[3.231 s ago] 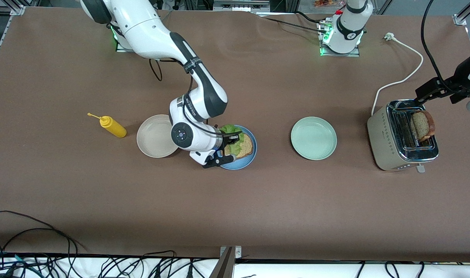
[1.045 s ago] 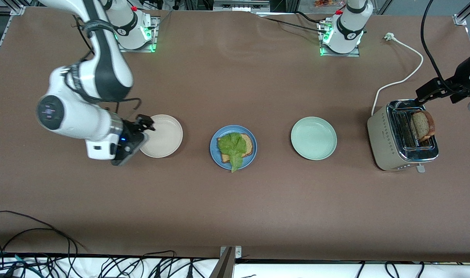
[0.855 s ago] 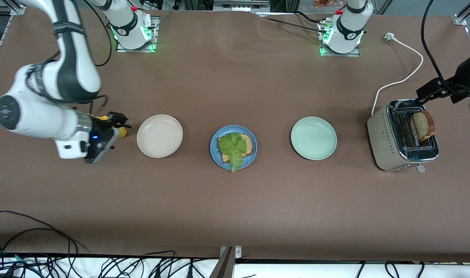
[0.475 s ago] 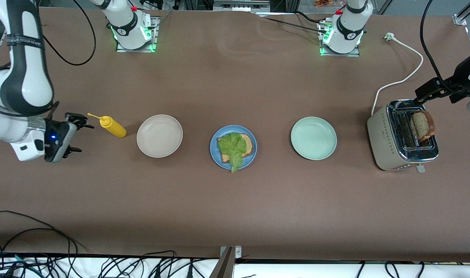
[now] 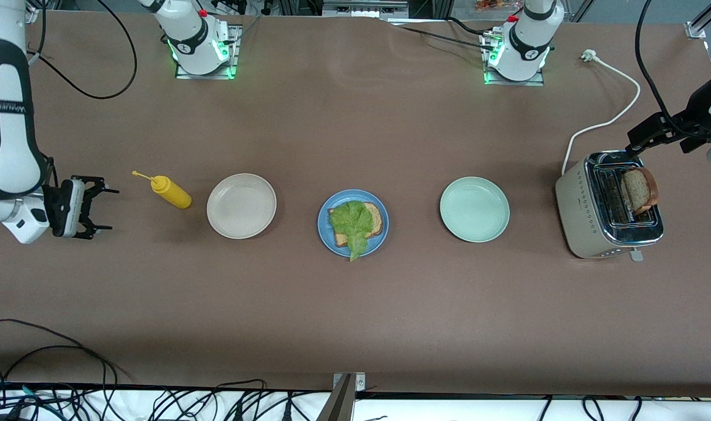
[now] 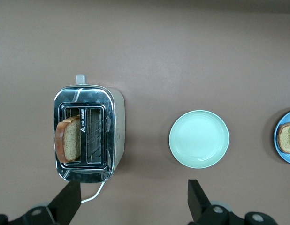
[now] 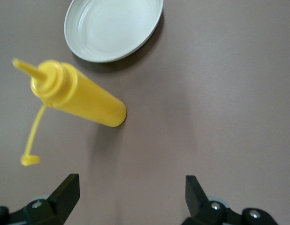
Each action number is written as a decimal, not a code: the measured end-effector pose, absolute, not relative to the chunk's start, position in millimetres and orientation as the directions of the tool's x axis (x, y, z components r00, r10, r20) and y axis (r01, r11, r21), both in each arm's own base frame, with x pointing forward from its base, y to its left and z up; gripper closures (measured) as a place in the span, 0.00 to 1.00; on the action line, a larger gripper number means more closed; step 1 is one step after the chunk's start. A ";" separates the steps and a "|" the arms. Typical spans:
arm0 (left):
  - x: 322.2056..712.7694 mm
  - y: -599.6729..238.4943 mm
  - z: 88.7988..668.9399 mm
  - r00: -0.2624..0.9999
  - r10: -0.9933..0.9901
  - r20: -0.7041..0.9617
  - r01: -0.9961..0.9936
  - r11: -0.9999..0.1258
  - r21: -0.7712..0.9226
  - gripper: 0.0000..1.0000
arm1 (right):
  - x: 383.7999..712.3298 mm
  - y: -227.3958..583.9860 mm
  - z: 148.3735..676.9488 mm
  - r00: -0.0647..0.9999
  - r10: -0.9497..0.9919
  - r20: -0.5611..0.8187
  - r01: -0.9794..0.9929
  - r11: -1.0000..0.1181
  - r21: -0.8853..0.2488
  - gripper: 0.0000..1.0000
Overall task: Make sandwich in blue plate with both arms
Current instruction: 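Move the right gripper to the yellow squeeze bottle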
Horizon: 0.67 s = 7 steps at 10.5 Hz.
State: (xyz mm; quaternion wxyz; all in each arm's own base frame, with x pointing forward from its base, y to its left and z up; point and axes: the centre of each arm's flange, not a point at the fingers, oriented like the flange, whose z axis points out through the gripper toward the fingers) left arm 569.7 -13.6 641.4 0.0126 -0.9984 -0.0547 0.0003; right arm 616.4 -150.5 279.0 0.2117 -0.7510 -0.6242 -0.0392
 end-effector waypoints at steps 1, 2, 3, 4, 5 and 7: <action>569.5 -13.5 641.4 0.994 0.110 0.000 0.110 -0.994 -0.025 0.00 | 613.3 -156.6 255.9 0.175 0.911 0.373 0.961 -0.077 -0.265 0.00; 569.5 -13.5 641.0 0.994 0.110 -0.001 0.110 -0.994 -0.025 0.00 | 609.8 -157.0 237.1 0.143 0.893 0.426 0.964 -0.027 -0.265 0.00; 569.4 -13.4 640.8 0.994 0.110 -0.001 0.110 -0.994 -0.025 0.00 | 606.1 -154.7 221.4 0.128 0.862 0.491 0.965 0.007 -0.264 0.00; 569.3 -13.3 640.7 0.994 0.111 -0.002 0.111 -0.993 -0.025 0.00 | 601.4 -152.4 206.9 0.114 0.825 0.553 0.965 0.041 -0.261 0.00; 569.3 -13.3 640.7 0.994 0.112 -0.002 0.111 -0.993 -0.025 0.00 | 596.5 -150.4 193.7 0.109 0.790 0.603 0.963 0.067 -0.262 0.00; 569.2 -13.1 640.4 0.994 0.113 -0.003 0.113 -0.993 -0.026 0.00 | 585.7 -140.8 168.7 0.104 0.705 0.701 0.958 0.117 -0.260 0.00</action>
